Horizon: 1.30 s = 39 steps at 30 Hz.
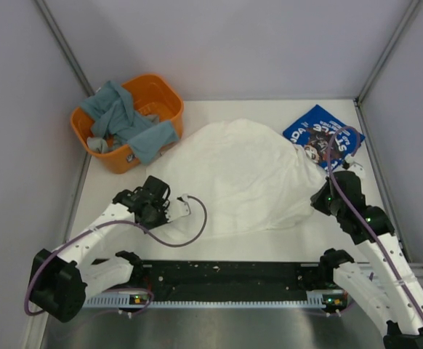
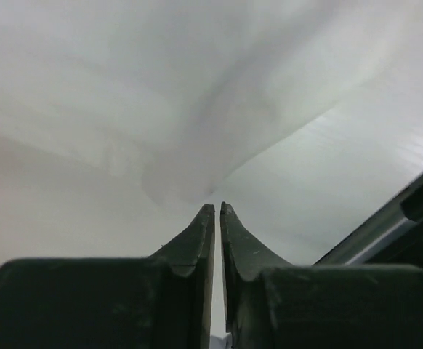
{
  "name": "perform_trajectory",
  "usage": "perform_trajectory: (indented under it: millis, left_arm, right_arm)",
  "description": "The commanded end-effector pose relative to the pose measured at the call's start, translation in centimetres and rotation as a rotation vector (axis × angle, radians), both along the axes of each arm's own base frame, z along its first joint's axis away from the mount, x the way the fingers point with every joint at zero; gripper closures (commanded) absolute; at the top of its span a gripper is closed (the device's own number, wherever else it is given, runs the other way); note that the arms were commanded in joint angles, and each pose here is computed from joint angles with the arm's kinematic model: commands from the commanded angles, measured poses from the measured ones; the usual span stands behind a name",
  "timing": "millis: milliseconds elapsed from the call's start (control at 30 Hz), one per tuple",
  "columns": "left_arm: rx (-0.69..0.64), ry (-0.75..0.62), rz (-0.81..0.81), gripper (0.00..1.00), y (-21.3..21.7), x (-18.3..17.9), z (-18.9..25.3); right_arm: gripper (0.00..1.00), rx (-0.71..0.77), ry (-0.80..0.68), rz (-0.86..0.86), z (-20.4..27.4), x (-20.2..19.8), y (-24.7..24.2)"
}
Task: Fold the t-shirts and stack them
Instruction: Flatten out the tshirt
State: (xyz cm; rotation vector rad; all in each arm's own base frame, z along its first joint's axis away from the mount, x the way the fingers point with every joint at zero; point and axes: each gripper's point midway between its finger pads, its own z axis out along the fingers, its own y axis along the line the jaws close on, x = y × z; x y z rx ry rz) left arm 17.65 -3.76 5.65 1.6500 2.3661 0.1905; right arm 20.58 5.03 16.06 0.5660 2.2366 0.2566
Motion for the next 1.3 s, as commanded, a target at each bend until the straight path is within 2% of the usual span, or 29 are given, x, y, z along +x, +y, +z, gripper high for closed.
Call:
perform_trajectory:
  millis: [0,33,100,233,333,433,567,800,967,1133,1267]
  left_arm:
    - [-0.293,0.196,-0.204,0.83,-6.0,-4.0,0.1]
    - [-0.334,0.226,-0.262,0.78,-7.0,-4.8,0.0]
    - [-0.326,0.268,-0.353,0.68,-7.2,-6.0,-0.7]
    - [-0.163,0.202,-0.347,0.61,-4.7,-4.1,-2.5]
    - [-0.076,0.141,-0.320,0.52,-3.5,-2.2,-3.1]
    - [-0.088,0.088,-0.285,0.51,-4.1,-0.5,-2.9]
    - [-0.167,0.052,-0.236,0.52,-5.5,2.2,-2.1]
    - [-0.194,0.004,-0.151,0.54,-6.0,7.1,-1.4]
    - [-0.247,0.032,-0.119,0.54,-6.2,9.7,-0.6]
    - [-0.276,0.149,-0.178,0.54,-6.3,7.6,-0.1]
    - [-0.318,0.113,-0.261,0.53,-6.6,6.1,1.5]
  right_arm:
    - [1.00,-0.045,-0.017,0.011,1.1,0.7,-0.3]
    - [1.00,-0.056,-0.031,0.011,1.7,1.3,-0.4]
    - [1.00,-0.070,-0.069,0.019,3.0,2.6,-0.2]
    - [1.00,-0.107,-0.100,0.035,4.8,4.3,-0.1]
    - [1.00,-0.133,-0.112,0.038,5.4,5.2,-0.2]
    - [1.00,-0.140,-0.126,0.035,5.9,5.5,-0.5]
    - [1.00,-0.156,-0.135,0.024,6.3,5.6,-1.2]
    - [1.00,-0.161,-0.143,0.014,6.5,5.6,-1.8]
    - [1.00,-0.168,-0.134,0.009,6.1,5.7,-2.0]
    - [1.00,-0.182,-0.130,0.008,5.9,5.8,-2.5]
    - [1.00,-0.189,-0.118,0.006,5.4,5.8,-2.8]
